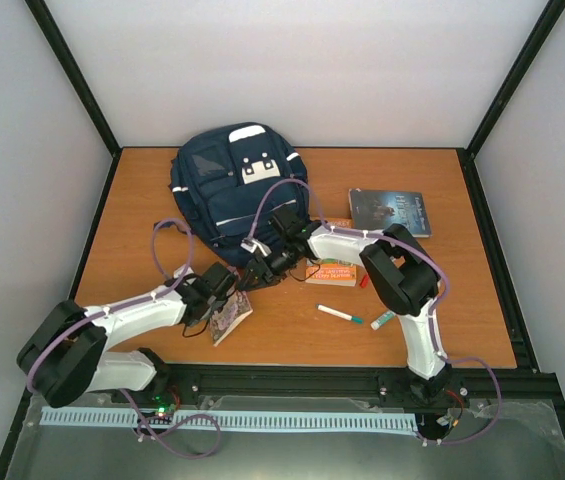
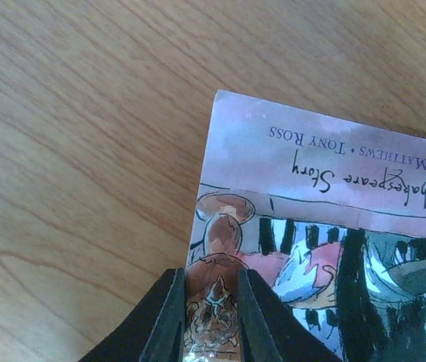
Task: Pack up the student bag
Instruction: Pick up the book from the center of the board, then adjust the student bag at the center of the board.
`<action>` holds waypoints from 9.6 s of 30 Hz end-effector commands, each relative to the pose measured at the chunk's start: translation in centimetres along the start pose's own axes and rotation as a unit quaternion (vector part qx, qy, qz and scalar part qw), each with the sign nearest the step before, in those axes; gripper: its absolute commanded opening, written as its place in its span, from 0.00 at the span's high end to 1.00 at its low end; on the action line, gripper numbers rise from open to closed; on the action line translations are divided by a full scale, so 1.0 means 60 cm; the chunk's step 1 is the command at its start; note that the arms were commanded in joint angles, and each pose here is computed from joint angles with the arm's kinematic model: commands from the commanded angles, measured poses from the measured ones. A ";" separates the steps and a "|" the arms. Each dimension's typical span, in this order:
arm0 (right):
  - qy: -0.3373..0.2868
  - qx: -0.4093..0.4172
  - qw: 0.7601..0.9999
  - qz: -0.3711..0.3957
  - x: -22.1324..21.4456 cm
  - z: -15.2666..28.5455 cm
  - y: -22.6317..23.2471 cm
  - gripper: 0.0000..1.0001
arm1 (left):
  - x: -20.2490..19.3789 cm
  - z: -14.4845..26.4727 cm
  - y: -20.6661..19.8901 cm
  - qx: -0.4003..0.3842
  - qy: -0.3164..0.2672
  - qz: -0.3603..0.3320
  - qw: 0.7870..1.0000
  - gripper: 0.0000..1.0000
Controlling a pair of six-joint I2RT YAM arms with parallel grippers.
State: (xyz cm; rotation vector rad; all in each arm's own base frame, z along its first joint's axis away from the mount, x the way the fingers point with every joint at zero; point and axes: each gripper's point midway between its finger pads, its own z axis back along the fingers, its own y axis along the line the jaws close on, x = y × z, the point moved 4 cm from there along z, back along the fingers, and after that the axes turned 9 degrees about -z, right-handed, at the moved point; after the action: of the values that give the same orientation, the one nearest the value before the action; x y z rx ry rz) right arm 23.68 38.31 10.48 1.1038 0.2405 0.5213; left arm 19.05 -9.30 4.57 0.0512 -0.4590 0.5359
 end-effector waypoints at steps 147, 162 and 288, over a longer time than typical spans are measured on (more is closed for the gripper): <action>-0.242 0.149 0.953 0.102 0.073 0.367 0.320 0.16 | 0.232 0.417 -0.143 -0.589 -0.253 0.234 0.731 0.99; -0.296 0.114 0.947 0.052 0.111 0.373 0.288 0.86 | 0.217 0.399 -0.165 -0.586 -0.227 0.206 0.750 0.99; -0.304 -0.296 0.897 0.124 -0.169 0.463 -0.068 0.97 | 0.167 0.164 -0.366 -0.289 -0.043 -0.470 0.833 0.50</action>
State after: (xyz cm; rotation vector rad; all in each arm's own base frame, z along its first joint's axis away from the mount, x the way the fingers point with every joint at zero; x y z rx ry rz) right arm 27.66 10.42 18.16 0.6931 -0.5220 0.3773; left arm 33.90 -24.47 21.22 -0.2970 -0.7095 -0.5268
